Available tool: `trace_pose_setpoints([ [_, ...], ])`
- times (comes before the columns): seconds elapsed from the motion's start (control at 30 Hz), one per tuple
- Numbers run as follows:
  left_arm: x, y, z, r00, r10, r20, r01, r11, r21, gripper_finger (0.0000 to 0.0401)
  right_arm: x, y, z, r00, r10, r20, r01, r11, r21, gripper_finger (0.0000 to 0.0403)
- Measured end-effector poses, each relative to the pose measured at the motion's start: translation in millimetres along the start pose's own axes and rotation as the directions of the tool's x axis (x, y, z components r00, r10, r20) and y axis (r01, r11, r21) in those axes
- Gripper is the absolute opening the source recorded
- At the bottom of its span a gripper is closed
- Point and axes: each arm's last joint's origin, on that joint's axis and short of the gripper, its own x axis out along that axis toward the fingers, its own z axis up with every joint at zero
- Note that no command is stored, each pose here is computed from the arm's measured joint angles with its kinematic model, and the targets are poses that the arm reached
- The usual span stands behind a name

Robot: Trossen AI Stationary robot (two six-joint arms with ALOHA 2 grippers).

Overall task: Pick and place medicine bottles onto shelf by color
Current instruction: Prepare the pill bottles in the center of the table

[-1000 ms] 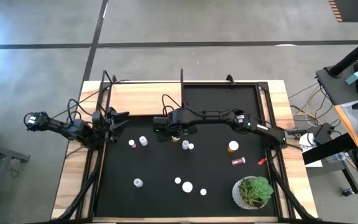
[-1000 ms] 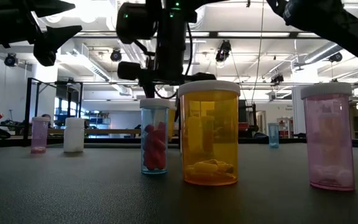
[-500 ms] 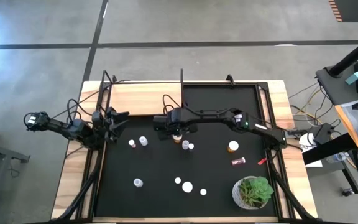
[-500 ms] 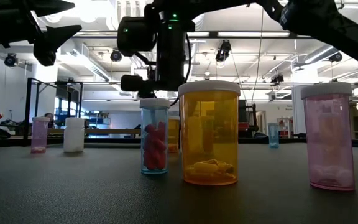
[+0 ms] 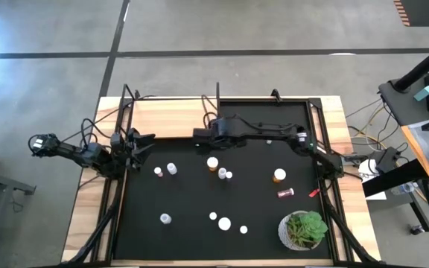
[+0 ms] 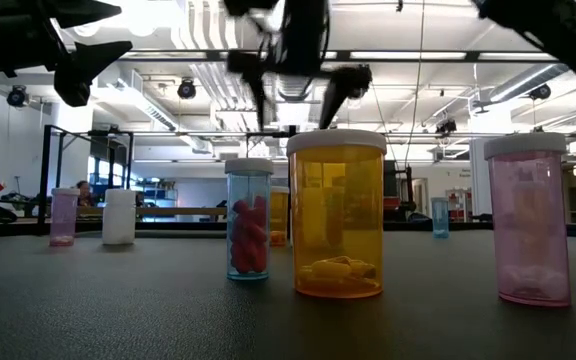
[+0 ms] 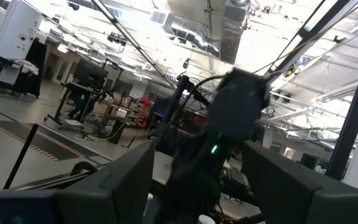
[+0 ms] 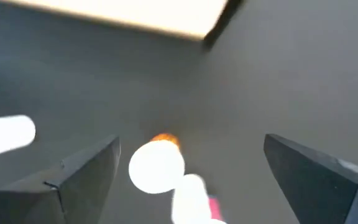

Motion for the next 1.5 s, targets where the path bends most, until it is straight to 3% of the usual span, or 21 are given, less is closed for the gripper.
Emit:
trace_pose_setpoints([
  [0.1,0,0,0,1.0,0.0,0.0,0.0,1.0,0.0,0.0228,-27,-18,-1,0.99,-0.077,0.117,0.074,0.997,0.031,0.0388],
  [0.2,0,0,0,1.0,0.0,0.0,0.0,1.0,0.0,0.0228,-37,-33,3,0.983,-0.089,0.163,0.08,0.995,0.058,0.0388],
  [0.43,0,0,0,1.0,-0.001,-0.001,0.001,1.0,0.0,0.0228,-18,-114,21,0.979,-0.2,-0.031,0.203,0.966,0.16,0.0388],
  [0.6,0,0,0,1.0,-0.001,0.001,0.001,1.0,-0.001,0.0228,7,-174,26,0.995,-0.088,-0.056,0.099,0.962,0.254,0.0388],
  [0.73,0,0,0,1.0,0.0,-0.001,0.0,1.0,0.001,0.0228,30,-206,22,0.998,-0.036,-0.052,0.051,0.945,0.322,0.0388],
  [0.83,0,0,0,1.0,0.0,0.0,0.0,1.0,0.0,0.0228,43,-217,19,0.998,-0.005,-0.056,0.023,0.945,0.327,0.0388],
  [1.07,0,0,0,1.0,0.0,0.0,0.0,1.0,0.0,0.0228,81,-234,16,0.99,-0.09,-0.113,0.121,0.942,0.314,0.0388],
  [1.3,0,0,0,1.0,0.0,0.0,0.0,1.0,0.0,0.0228,102,-236,21,0.981,-0.099,-0.165,0.142,0.95,0.278,0.0387],
  [1.5,0,0,0,1.0,0.0,0.0,0.0,1.0,0.0,0.0228,111,-234,21,0.978,-0.106,-0.179,0.153,0.948,0.278,0.034],
])
